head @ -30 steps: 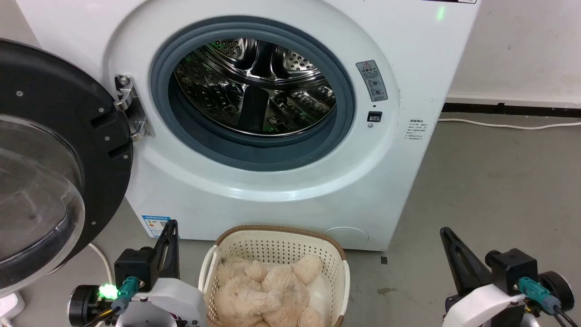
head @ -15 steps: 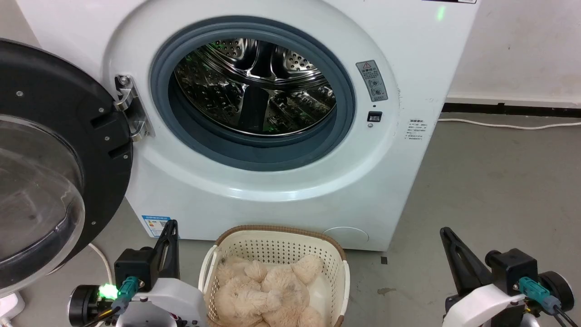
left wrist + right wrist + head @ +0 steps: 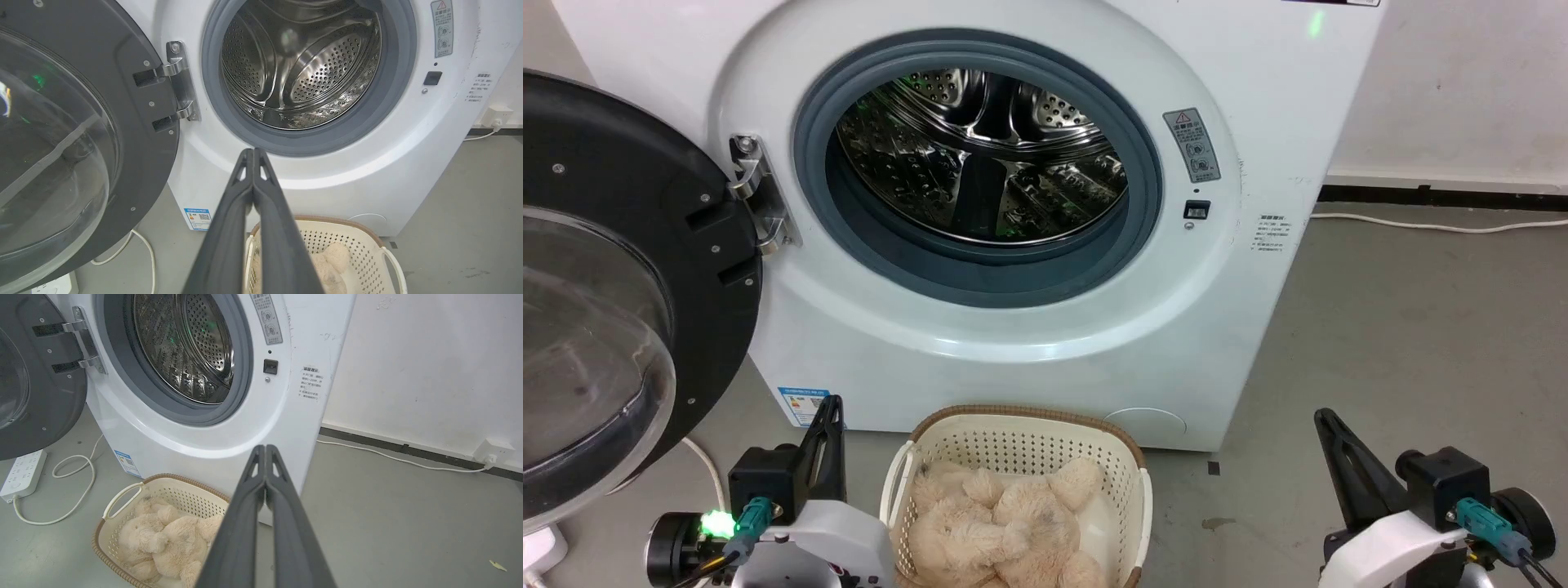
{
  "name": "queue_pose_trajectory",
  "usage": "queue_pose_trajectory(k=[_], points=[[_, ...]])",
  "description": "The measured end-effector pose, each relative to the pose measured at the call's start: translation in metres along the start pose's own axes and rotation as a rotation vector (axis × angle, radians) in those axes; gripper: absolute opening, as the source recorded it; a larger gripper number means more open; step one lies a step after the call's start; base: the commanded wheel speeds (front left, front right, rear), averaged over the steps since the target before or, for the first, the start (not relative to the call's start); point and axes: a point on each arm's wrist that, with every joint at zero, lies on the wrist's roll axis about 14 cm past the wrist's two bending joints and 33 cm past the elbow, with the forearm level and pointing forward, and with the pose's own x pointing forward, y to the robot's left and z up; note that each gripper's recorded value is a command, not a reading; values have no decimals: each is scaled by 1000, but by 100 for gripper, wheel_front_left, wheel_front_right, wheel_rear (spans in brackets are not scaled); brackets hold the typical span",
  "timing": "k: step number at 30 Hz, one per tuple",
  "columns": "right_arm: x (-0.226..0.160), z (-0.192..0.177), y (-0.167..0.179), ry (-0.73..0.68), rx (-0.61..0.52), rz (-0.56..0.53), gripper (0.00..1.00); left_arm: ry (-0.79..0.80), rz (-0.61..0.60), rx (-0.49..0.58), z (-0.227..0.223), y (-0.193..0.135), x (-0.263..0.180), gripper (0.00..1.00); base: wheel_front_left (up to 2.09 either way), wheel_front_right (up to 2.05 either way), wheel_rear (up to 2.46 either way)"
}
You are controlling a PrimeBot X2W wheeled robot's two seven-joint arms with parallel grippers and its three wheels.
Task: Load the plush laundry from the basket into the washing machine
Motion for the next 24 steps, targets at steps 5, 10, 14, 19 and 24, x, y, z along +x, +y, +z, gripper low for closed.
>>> queue_pose_trajectory(k=[5,10,14,19,24], points=[[0,0,0,0,0,0,0,0,-1,0,0,0,0,0,0,0,0],[0,0,0,0,0,0,0,0,0,0,0,0,0,0,0,0,0],[0,0,0,0,0,0,0,0,0,0,0,0,0,0,0,0,0],[0,0,0,0,0,0,0,0,-1,0,0,0,0,0,0,0,0],[0,0,0,0,0,0,0,0,0,0,0,0,0,0,0,0,0]])
